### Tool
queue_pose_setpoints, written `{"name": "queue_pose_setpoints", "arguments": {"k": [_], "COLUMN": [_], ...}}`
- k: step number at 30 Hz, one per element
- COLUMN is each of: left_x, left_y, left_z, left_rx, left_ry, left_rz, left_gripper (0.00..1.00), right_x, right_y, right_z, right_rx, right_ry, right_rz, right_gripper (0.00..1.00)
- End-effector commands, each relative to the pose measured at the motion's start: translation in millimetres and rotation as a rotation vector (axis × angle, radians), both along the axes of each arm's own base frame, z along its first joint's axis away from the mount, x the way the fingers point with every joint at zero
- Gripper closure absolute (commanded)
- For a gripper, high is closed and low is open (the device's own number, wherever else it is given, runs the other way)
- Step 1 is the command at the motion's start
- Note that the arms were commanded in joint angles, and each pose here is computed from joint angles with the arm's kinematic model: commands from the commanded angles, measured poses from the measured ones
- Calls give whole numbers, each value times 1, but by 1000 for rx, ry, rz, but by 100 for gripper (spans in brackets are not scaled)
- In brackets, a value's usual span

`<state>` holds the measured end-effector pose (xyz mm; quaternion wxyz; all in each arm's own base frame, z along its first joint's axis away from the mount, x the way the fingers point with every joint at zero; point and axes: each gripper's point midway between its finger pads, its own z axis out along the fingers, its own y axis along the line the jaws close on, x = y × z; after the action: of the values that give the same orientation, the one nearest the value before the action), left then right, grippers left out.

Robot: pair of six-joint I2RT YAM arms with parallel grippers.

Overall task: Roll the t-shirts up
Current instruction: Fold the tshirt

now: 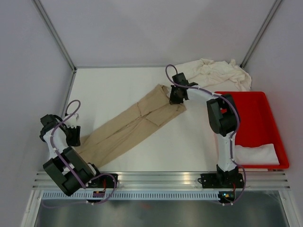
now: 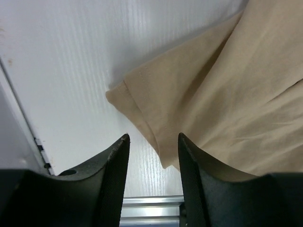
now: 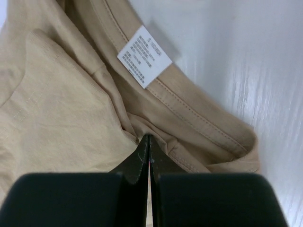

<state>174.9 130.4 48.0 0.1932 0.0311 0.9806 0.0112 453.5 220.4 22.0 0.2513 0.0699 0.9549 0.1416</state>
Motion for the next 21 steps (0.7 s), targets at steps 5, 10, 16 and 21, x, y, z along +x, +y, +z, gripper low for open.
{"name": "queue_pose_setpoints", "arguments": {"k": [5, 10, 16, 21], "left_x": [28, 51, 55, 49], "left_y": [7, 1, 1, -3], "left_z": [41, 36, 13, 5], "left_rx": [-2, -68, -81, -77], "left_ry": [-98, -109, -55, -51], "left_rz": [-44, -53, -58, -69], "left_gripper": [47, 47, 48, 48], "right_x": [2, -41, -45, -32], "right_y": [-19, -44, -59, -45], "right_z": [59, 44, 10, -11], "right_rx": [-93, -100, -17, 37], "right_ry": [-95, -55, 18, 64], "right_rz": [17, -28, -106, -94], "right_gripper": [96, 70, 53, 59]}}
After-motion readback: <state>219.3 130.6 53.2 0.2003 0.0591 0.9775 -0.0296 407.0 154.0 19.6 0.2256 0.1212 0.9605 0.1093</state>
